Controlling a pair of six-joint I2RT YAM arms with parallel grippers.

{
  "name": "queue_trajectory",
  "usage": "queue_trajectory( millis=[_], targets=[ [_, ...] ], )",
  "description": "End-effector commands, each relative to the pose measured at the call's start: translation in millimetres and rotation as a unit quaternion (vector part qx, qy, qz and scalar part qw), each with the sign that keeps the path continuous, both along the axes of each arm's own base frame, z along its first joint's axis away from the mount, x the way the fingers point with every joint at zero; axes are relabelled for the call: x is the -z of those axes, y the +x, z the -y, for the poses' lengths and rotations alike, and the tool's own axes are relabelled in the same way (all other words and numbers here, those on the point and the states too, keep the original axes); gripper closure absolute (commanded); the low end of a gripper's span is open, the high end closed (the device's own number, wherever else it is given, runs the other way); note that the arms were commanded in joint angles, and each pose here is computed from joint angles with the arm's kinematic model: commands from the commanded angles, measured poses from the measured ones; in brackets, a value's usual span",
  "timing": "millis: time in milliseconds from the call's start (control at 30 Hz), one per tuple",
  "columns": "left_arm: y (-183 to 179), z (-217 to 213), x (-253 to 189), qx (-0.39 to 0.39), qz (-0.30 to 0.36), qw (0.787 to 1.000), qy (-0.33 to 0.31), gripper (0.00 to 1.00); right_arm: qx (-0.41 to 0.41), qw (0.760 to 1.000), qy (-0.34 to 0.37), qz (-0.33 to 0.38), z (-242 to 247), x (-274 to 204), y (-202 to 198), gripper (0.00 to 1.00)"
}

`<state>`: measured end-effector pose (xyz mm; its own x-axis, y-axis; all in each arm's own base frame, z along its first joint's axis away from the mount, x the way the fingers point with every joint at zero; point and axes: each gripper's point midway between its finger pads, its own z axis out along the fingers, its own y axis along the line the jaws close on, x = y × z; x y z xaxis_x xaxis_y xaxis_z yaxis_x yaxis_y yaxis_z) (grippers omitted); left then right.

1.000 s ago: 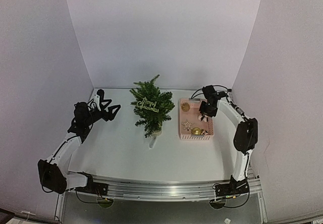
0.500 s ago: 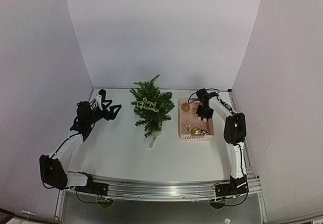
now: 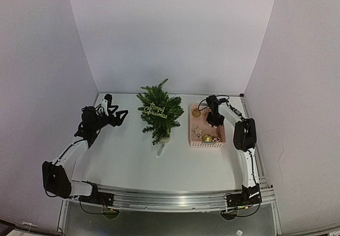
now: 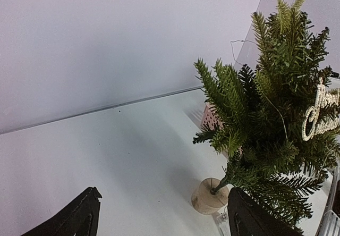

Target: Decorate the small christmas tree

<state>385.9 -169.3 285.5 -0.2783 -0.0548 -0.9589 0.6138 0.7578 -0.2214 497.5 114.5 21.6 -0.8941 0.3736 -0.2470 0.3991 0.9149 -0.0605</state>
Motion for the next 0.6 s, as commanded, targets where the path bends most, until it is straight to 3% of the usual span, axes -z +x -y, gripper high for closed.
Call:
queue_trajectory(
  millis=[0, 100, 567],
  targets=[
    [6, -3, -28, -0.006, 0.041, 0.999, -0.005, 0.17, -0.001, 1.000, -0.002, -0.010, 3, 4, -4, 0.93],
    [6, -2, -28, -0.005, 0.041, 0.999, -0.004, 0.17, -0.009, 1.000, -0.002, -0.001, 3, -10, -4, 1.00],
    [-2, -1, -37, 0.005, 0.059, 0.998, -0.012, 0.17, -0.118, 0.987, 0.048, 0.100, -14, -141, -18, 1.00]
  ],
)
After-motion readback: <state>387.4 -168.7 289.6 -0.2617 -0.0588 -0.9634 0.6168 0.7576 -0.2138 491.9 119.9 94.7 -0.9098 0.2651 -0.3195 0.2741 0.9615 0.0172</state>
